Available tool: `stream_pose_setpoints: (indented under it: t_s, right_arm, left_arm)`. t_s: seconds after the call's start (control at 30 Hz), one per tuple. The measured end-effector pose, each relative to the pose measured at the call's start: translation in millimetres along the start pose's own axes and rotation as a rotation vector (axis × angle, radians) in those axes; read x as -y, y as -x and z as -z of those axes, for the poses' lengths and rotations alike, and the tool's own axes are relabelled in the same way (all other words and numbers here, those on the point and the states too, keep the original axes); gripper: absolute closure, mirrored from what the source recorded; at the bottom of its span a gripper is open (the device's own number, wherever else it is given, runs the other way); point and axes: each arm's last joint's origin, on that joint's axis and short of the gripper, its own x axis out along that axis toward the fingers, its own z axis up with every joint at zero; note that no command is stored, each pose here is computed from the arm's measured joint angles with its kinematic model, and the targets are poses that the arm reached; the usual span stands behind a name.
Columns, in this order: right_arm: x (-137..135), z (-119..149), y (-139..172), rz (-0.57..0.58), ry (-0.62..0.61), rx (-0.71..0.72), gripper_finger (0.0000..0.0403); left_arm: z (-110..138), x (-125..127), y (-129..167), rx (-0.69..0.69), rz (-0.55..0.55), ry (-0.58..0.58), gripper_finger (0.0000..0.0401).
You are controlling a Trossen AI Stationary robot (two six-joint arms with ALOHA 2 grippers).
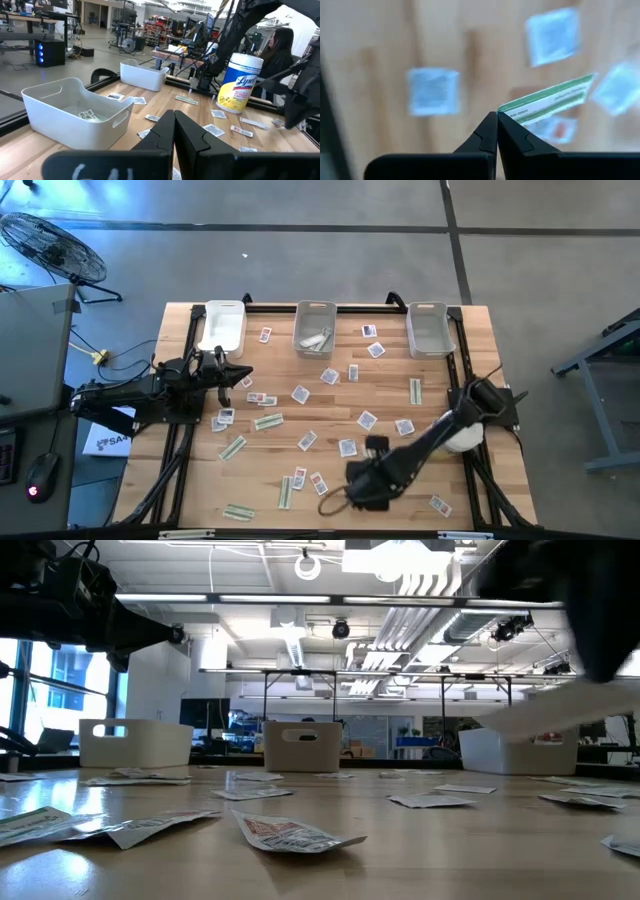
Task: Pick & Place First Aid Supplies
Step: Put the green pad into the left gray bin
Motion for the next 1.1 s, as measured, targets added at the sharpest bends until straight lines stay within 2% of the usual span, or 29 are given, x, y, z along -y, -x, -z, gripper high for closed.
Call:
stream_pose_setpoints:
  t_s: [0.13, 0.3, 0.63, 0.77, 0.9, 1.0, 1.1]
  right_arm:
    - [31.7, -20.6, 7.3, 0.099, 0.02, 0.099, 0.0401]
    - [84.9, -55.5, 1.4, 0.207, 0.033, 0.185, 0.0401]
    - [232.9, -118.8, -5.0, 0.289, -0.022, 0.433, 0.0402]
    - [290.4, -127.9, -2.5, 0.339, -0.053, 0.54, 0.0402]
    - [338.4, -124.3, -1.3, 0.318, -0.109, 0.594, 0.0401]
    - [364.8, -119.9, -11.5, 0.269, -0.149, 0.588, 0.0402]
    - [379.0, -115.4, -31.0, 0.197, -0.195, 0.536, 0.0401]
  left_arm:
    - [0.0, 0.0, 0.0, 0.0, 0.0, 0.0, 0.04]
    - [-0.1, 0.0, 0.0, 0.0, 0.0, 0.0, 0.04]
    - [0.0, 0.0, 0.0, 0.0, 0.0, 0.0, 0.04]
    - [-0.1, 0.0, 0.0, 0.0, 0.0, 0.0, 0.04]
    - [0.0, 0.0, 0.0, 0.0, 0.0, 0.0, 0.04]
    - [-0.1, 0.0, 0.0, 0.0, 0.0, 0.0, 0.04]
    - [0.0, 0.0, 0.0, 0.0, 0.0, 0.0, 0.04]
